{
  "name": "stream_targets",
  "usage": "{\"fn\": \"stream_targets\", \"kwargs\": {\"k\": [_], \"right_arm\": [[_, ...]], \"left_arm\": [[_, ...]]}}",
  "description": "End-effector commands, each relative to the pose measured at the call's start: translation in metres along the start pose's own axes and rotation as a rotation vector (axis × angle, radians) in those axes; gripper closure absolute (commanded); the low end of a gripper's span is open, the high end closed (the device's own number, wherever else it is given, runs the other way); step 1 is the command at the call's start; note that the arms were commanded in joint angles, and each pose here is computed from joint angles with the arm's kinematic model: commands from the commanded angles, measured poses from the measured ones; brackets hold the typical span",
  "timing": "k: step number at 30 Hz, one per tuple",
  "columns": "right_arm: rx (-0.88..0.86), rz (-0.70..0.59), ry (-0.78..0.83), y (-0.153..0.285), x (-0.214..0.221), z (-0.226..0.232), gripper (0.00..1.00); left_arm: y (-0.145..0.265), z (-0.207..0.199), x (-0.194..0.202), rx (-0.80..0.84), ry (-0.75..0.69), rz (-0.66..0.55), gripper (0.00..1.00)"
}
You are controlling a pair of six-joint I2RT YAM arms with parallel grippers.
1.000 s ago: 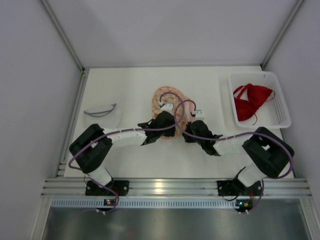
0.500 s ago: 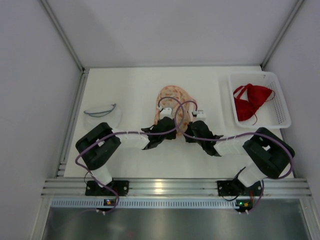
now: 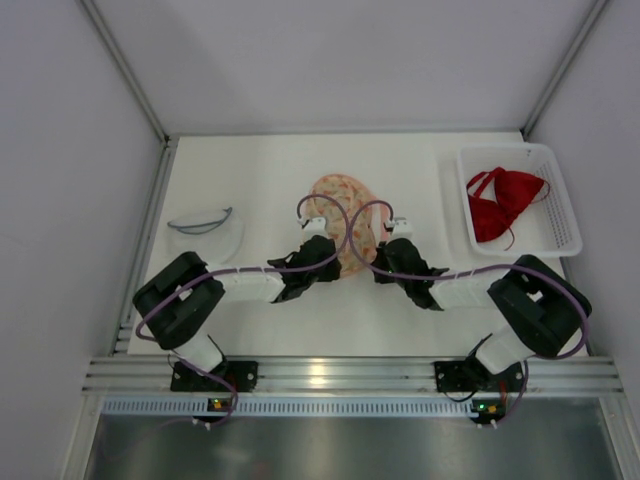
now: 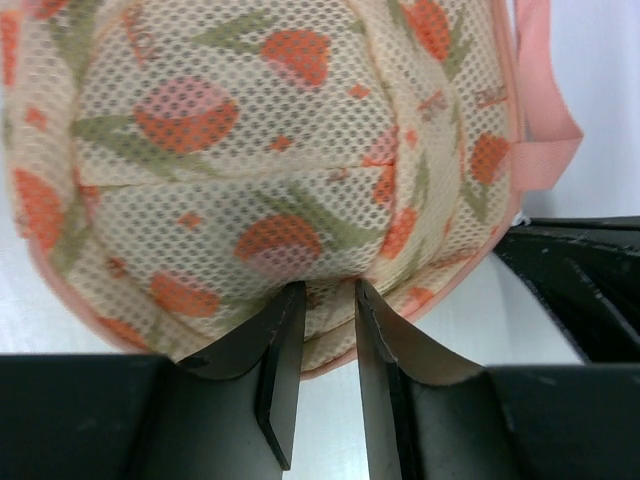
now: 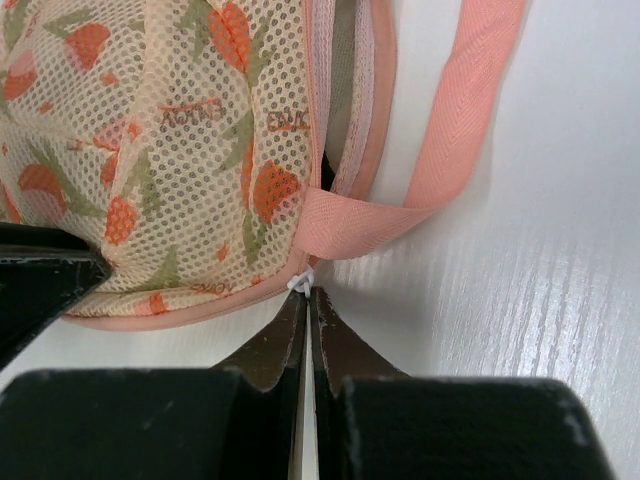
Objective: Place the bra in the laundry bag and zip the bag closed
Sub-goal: Zip the laundry bag at the center of the board.
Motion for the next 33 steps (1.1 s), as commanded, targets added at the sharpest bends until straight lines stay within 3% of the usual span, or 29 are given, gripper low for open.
{"fn": "stream_targets", "kwargs": {"k": [1,7,11,16,21,27,33], "right_arm": [[0.101,0.039,0.034,0.002,0.007,-0.026,1.0],[0.087,0.044,0.008,-0.002,0.012,-0.024,1.0],[0.07,0.027,-0.019,-0.002,0.012,-0.021,1.0],[-0.025,-0.017,-0.083,0.002,0.016,-0.01,1.0],[-0.096,-0.039,-0.092,0.006,0.022,-0.004,1.0],[-0.121,-0.066,-0.099,0.007,0.022,-0.003,1.0],[-0.117,-0.078,-0.101,0.009,0.021,-0.004,1.0]], "left_arm": [[0.015,0.058,0.022,-0.159,-0.136,0.104,0.67],[0.021,0.053,0.016,-0.093,-0.288,0.125,0.68],[0.027,0.027,0.002,0.0,-0.282,0.107,0.68],[0.051,-0.028,-0.057,0.178,-0.22,-0.099,0.58],[0.052,-0.059,-0.103,0.214,-0.189,-0.223,0.5],[0.004,-0.07,-0.138,0.206,0.05,-0.181,0.49],[-0.043,-0.112,-0.138,0.279,0.028,-0.115,0.47]]}}
Point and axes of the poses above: each gripper's point midway between its finger pads, its own y axis back along the fingers, its own z axis along the line the jaws close on, x = y × z, the point moved 2 cm from there along y, back along the fingers, and after that the axes turned 5 degrees about y, right-handed, at the moved point
